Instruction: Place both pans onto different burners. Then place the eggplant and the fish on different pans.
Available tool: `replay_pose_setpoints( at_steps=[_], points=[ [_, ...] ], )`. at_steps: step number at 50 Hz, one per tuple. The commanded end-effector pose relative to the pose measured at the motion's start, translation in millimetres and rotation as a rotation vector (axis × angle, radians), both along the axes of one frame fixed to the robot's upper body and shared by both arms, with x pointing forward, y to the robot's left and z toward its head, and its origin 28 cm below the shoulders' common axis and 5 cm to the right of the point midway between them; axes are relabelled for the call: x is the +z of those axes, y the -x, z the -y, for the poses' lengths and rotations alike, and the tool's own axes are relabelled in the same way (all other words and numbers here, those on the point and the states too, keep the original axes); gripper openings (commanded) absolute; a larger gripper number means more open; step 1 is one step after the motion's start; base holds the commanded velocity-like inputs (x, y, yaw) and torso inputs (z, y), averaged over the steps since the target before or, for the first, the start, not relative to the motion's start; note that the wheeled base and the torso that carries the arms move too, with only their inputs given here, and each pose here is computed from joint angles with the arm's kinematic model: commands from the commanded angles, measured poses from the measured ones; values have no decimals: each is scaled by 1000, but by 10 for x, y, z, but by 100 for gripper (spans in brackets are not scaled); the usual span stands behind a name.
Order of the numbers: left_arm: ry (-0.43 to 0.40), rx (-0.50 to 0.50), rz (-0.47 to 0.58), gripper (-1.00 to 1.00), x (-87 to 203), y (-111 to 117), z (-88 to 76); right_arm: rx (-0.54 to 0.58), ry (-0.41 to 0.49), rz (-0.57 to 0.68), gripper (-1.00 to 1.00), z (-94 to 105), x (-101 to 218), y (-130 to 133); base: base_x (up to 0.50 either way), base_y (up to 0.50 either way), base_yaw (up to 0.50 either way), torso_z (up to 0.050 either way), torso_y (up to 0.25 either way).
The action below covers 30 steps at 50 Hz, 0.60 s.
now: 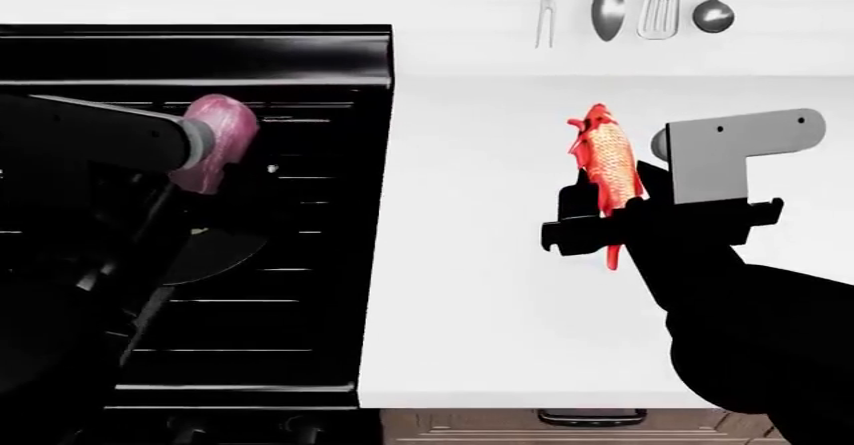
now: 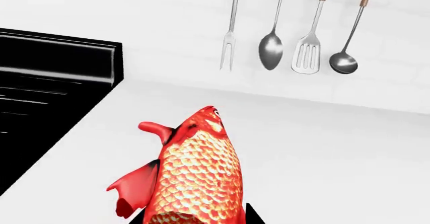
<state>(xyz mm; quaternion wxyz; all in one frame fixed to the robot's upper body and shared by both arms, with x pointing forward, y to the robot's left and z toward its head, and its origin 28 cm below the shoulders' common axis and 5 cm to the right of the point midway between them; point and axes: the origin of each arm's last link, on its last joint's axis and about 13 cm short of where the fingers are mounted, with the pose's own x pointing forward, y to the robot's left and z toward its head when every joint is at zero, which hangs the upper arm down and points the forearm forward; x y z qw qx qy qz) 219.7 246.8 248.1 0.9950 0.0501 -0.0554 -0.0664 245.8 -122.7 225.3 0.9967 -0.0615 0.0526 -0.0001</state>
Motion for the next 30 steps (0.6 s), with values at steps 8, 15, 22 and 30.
replay_pose_setpoints(
  at_steps=[8, 15, 22, 30],
  points=[
    [12, 21, 12, -100, 31, -1, -28, 3, 18, 24, -100, 2, 32, 6, 0, 500, 0, 0, 0],
    [15, 27, 6, -100, 25, -24, -41, 6, 23, 25, -100, -3, 34, -5, 0, 500, 0, 0, 0],
    [13, 30, 7, -100, 29, -28, -52, 11, 24, 26, -100, -13, 44, -9, 0, 500, 0, 0, 0],
    [18, 31, 13, -100, 34, -26, -67, 15, 24, 27, -100, -25, 59, -13, 0, 500, 0, 0, 0]
  ],
)
